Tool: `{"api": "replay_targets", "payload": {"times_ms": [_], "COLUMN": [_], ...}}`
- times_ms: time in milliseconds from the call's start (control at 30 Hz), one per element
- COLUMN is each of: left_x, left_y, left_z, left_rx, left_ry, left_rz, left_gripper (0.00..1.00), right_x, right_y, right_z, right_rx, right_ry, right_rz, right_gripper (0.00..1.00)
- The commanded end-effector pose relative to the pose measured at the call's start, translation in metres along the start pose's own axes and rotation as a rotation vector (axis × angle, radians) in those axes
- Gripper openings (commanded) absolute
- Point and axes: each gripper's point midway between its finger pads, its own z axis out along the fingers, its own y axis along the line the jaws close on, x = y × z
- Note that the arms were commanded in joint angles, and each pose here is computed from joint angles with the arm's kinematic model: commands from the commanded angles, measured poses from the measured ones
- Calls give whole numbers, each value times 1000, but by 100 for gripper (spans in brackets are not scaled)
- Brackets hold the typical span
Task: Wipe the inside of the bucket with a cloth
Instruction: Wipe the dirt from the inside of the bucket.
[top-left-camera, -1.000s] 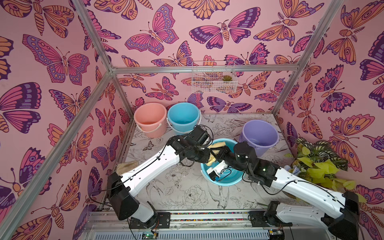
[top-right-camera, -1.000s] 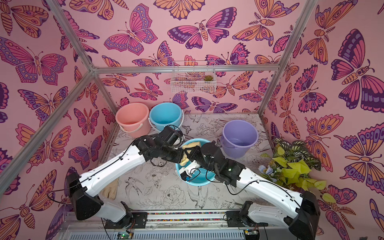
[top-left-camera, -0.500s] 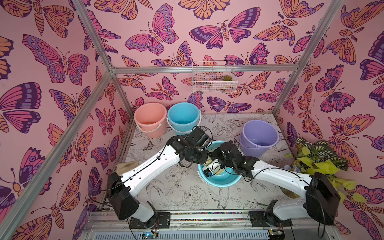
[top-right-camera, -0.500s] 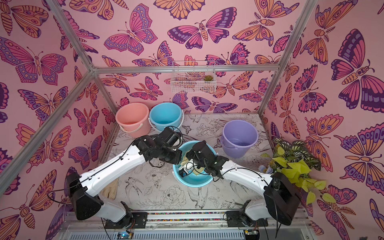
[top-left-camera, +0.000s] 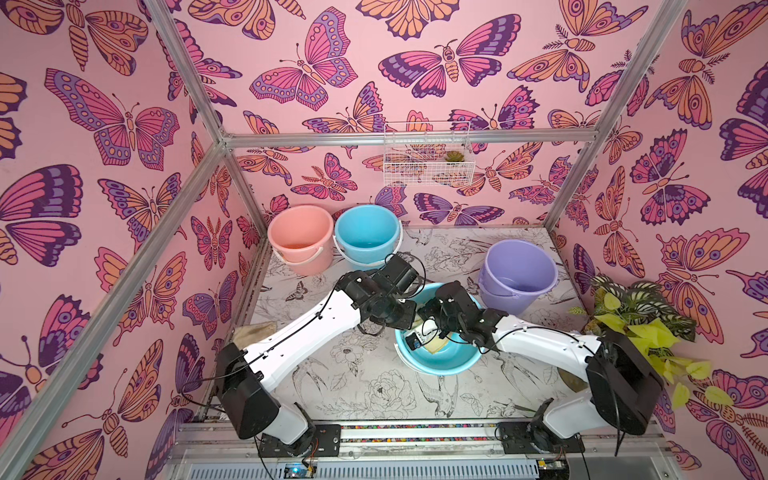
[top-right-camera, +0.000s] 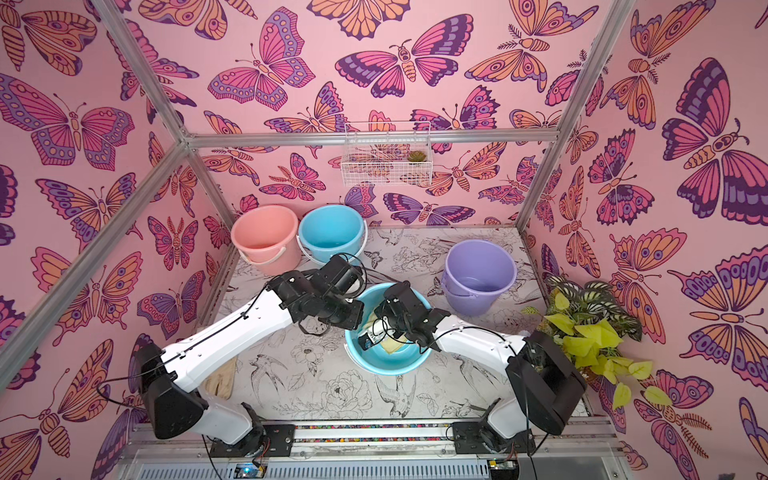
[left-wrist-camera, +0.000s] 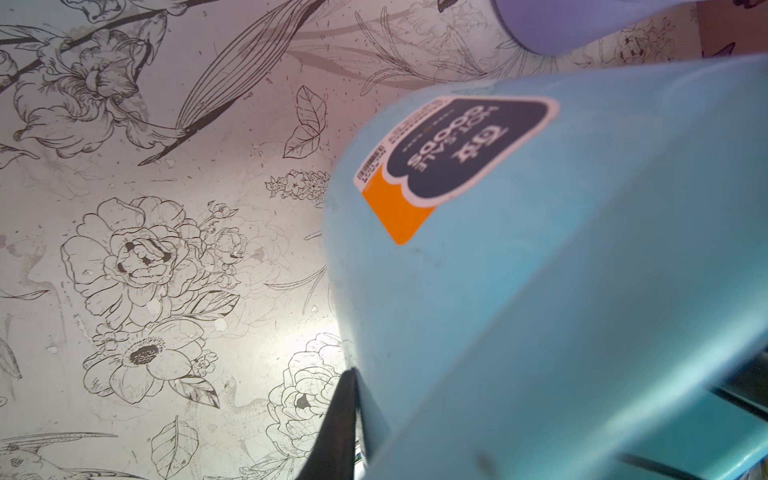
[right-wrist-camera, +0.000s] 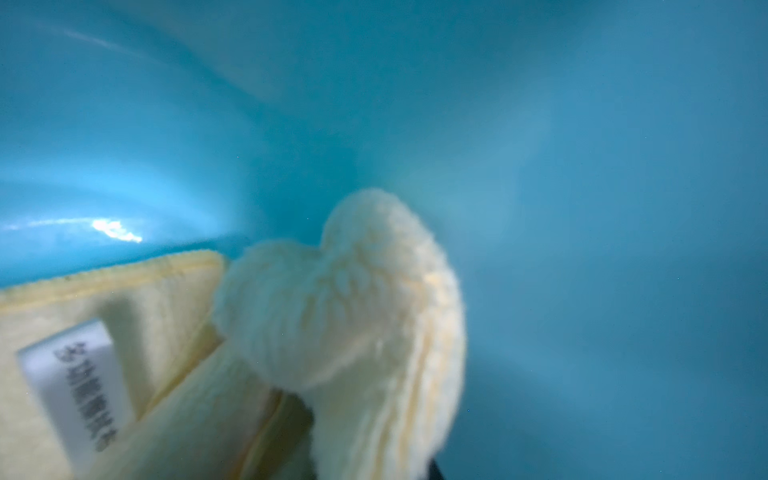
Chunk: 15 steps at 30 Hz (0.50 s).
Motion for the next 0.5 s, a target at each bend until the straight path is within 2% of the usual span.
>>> {"api": "replay_targets", "payload": {"times_ms": [0,133,467], "left_x": [-18,-19,-16], "left_y": [-18,-17,-16], "left_z": [-5,-2,3], "left_rx": [73,62,56], "left_ry": [-52,-50,-32], "left_rz": [8,6,2], "left_gripper": [0,0,0], "right_x": [-16,-19,-10], "right_y": [-27,-28,-41], "right_z": [-38,-72,-138], "right_rx": [52,32,1], "right_ry": [-82,-64,74], "right_rz": [53,24,-46], "right_gripper": [0,0,0]}}
